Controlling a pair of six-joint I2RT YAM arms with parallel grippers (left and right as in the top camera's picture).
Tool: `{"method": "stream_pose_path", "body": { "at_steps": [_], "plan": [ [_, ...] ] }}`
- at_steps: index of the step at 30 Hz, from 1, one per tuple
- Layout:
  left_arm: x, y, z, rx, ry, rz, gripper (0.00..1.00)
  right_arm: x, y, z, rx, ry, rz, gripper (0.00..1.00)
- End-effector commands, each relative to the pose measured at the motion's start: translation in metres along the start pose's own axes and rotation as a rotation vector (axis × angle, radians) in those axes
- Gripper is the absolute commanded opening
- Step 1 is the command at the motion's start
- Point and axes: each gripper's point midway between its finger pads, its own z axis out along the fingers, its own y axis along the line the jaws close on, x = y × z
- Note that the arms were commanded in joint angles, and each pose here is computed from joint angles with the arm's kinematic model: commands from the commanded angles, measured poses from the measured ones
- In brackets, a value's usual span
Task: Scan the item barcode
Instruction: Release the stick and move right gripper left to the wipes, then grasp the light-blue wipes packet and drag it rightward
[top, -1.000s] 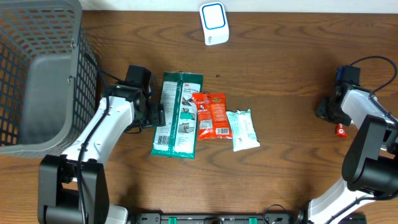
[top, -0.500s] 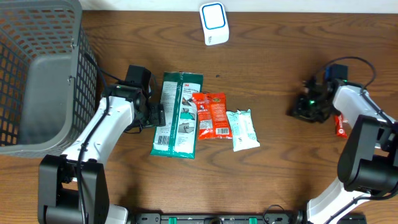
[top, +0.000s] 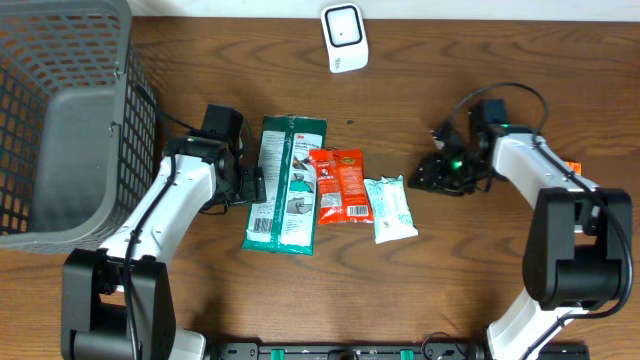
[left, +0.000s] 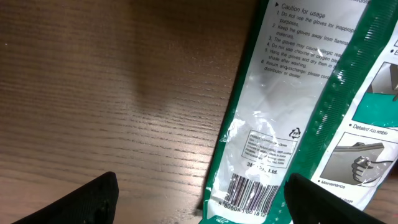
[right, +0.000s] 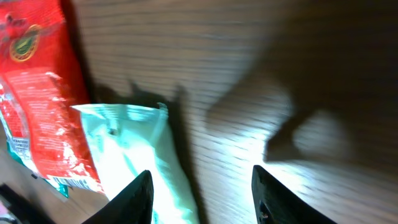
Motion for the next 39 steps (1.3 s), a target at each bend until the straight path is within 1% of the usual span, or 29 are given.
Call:
{"method": "stream_pose_path", "body": {
  "at_steps": [1,13,15,20,22,24,26,28,31,33,37,38,39],
  "plan": [
    [-0.001,0.001,-0.001,-0.007,-0.005,-0.003,0.87,-0.001,0.016,0.006,-0.017,0.000,-0.065,0.47],
    [-0.001,0.001,-0.001,-0.007,-0.005,-0.003,0.86,0.002,0.045,0.024,0.000,0.006,-0.185,0.46],
    [-0.001,0.001,-0.001,-0.007,-0.005,-0.003,0.86,0.004,0.044,0.027,0.029,0.013,-0.192,0.43],
    [-0.001,0.001,-0.001,-0.008,-0.005,-0.003,0.86,0.010,0.028,0.033,0.165,0.020,-0.165,0.41],
    [-0.001,0.001,-0.001,-0.008,-0.005,-0.003,0.87,0.012,0.020,0.034,0.219,0.022,-0.162,0.29],
    [-0.001,0.001,-0.001,-0.007,-0.005,-0.003,0.86,0.011,0.016,0.033,0.240,0.018,-0.162,0.11],
    [-0.001,0.001,-0.001,-0.008,-0.005,-0.003,0.86,0.007,0.006,0.029,0.290,0.004,-0.155,0.04],
    [-0.001,0.001,-0.001,-0.008,-0.005,-0.003,0.87,0.004,-0.008,0.023,0.347,-0.011,-0.137,0.01],
    [-0.001,0.001,-0.001,-0.007,-0.005,-0.003,0.86,0.001,-0.042,0.004,0.475,-0.039,-0.025,0.01],
    [-0.001,0.001,-0.001,-0.007,-0.005,-0.003,0.86,0.001,-0.069,-0.012,0.553,-0.067,0.102,0.01],
    [-0.001,0.001,-0.001,-0.007,-0.005,-0.003,0.86,0.007,-0.106,-0.034,0.582,-0.103,0.343,0.01],
    [-0.001,0.001,-0.001,-0.007,-0.005,-0.003,0.86,0.010,-0.115,-0.039,0.573,-0.116,0.427,0.04],
    [-0.001,0.001,-0.001,-0.008,-0.005,-0.003,0.86,0.011,-0.122,-0.043,0.563,-0.125,0.474,0.09]
  ]
}}
